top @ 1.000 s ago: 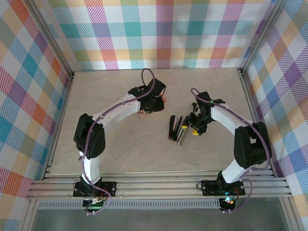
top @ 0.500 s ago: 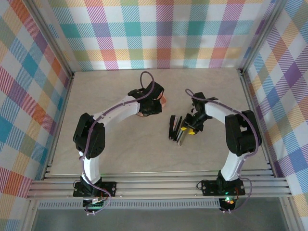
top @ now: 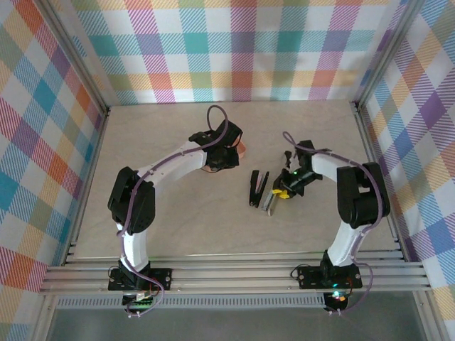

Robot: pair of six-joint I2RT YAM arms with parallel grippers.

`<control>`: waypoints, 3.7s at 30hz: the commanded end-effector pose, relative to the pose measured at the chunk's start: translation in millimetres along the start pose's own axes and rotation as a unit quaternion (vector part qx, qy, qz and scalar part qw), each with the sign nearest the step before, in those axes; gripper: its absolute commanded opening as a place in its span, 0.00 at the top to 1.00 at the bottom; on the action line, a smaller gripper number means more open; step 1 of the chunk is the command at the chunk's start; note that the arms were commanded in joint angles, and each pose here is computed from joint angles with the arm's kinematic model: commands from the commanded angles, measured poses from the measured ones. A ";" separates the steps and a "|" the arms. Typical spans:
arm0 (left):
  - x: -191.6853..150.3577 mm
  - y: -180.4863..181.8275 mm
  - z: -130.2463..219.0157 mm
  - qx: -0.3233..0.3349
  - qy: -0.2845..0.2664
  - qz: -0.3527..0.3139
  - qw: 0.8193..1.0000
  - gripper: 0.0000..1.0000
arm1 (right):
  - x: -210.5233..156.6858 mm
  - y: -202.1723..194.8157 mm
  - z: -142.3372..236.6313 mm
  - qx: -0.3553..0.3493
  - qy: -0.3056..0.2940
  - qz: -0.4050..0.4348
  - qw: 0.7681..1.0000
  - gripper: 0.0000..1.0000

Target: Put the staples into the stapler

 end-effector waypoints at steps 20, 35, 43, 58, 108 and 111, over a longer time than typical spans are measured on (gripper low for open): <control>-11.7 -33.4 -7.4 -0.079 0.040 -0.030 0.996 0.85 | -1.6 -41.5 31.6 0.044 -0.035 -0.031 0.998 0.98; -103.2 -112.5 -49.0 -0.171 0.147 -0.387 0.894 0.41 | 1.1 -43.5 26.9 0.051 -0.026 -0.031 0.998 0.98; -98.9 -99.9 -75.1 -0.089 0.133 -0.432 0.887 0.40 | 3.2 -41.3 28.1 0.058 -0.023 -0.022 0.998 0.98; -99.2 -99.0 -113.7 -0.048 0.135 -0.431 0.891 0.45 | -1.5 -36.9 30.6 0.067 -0.006 0.000 0.998 0.97; -37.5 -83.6 52.0 -0.062 0.121 -0.047 0.990 1.00 | -61.8 113.6 138.0 -0.036 -0.305 0.371 0.876 0.38; -44.1 -77.5 59.0 -0.078 0.130 -0.029 0.988 1.00 | -72.2 116.8 131.0 -0.041 -0.302 0.383 0.872 0.39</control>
Point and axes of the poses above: each hand's point on the last joint's axis, 136 mm out from that joint toward the fingers, its own z axis back along the fingers, its own y axis along the line the jaws close on, x = y × z, the point moved 5 cm from there along z, back along the fingers, and after that the axes turned 13 degrees about z, right-handed, at the moved point
